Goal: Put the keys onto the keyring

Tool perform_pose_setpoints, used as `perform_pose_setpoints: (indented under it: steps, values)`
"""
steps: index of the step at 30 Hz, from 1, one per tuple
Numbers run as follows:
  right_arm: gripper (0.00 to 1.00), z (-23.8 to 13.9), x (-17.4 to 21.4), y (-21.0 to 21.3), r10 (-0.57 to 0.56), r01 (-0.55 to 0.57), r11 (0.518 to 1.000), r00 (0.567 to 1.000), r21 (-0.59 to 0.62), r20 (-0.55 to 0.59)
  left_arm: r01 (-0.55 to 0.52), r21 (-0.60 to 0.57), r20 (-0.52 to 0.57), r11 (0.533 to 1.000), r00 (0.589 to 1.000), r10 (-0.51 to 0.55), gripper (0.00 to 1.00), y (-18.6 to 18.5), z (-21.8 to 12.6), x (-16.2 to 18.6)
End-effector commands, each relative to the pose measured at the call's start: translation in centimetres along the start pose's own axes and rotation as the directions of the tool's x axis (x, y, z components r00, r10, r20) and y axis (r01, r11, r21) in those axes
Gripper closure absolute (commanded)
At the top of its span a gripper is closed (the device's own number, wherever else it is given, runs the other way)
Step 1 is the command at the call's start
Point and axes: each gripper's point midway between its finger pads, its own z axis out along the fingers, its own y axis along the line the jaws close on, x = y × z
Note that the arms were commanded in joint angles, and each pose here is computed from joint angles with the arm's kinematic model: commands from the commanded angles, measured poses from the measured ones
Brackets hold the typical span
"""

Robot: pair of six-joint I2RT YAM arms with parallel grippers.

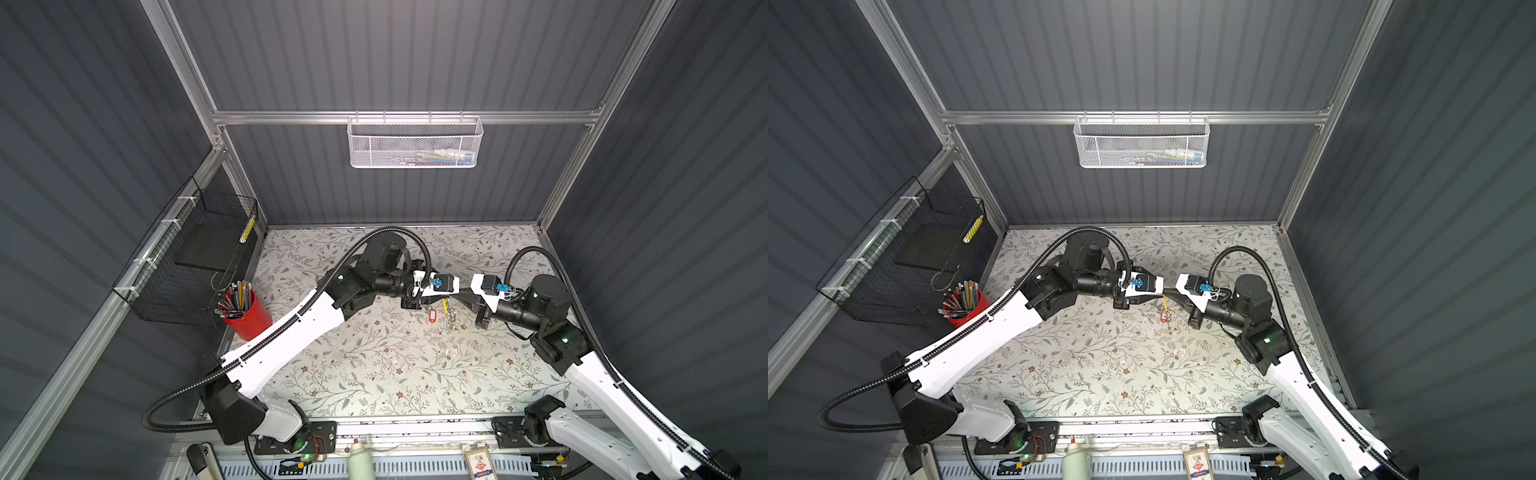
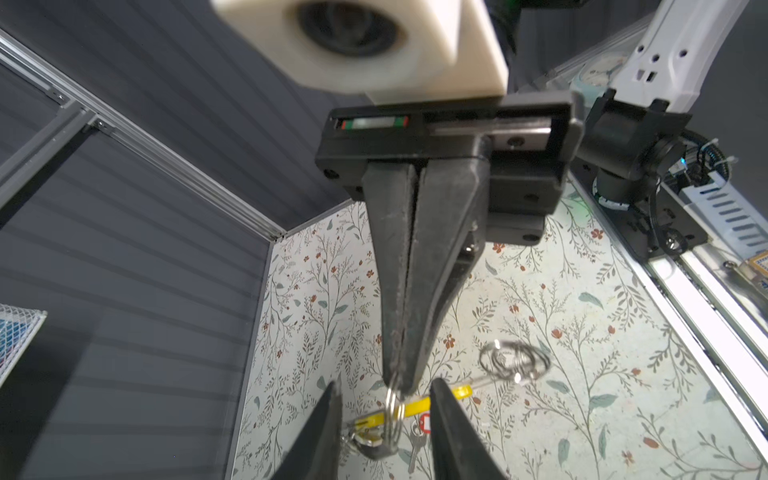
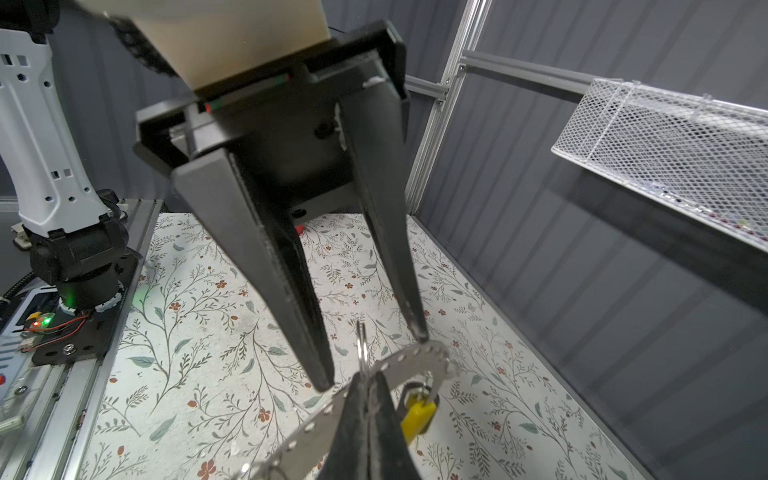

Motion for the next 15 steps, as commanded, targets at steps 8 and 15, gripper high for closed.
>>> perform_pose_setpoints:
  steps: [8, 15]
  values:
    - [1.0, -0.4, -1.01, -0.16, -0.035, 0.035, 0.999, 0.999, 0.003, -0.007, -0.01, 0.028, -0.096, 1.0, 0.995, 0.013, 0.74, -0.05, 0.41, 1.3]
    - [1.0, -0.36, -1.01, 0.0, -0.044, 0.044, 0.999, 0.999, -0.008, -0.011, 0.012, 0.057, -0.078, 0.998, 0.997, -0.007, 0.81, -0.1, 0.86, 0.78]
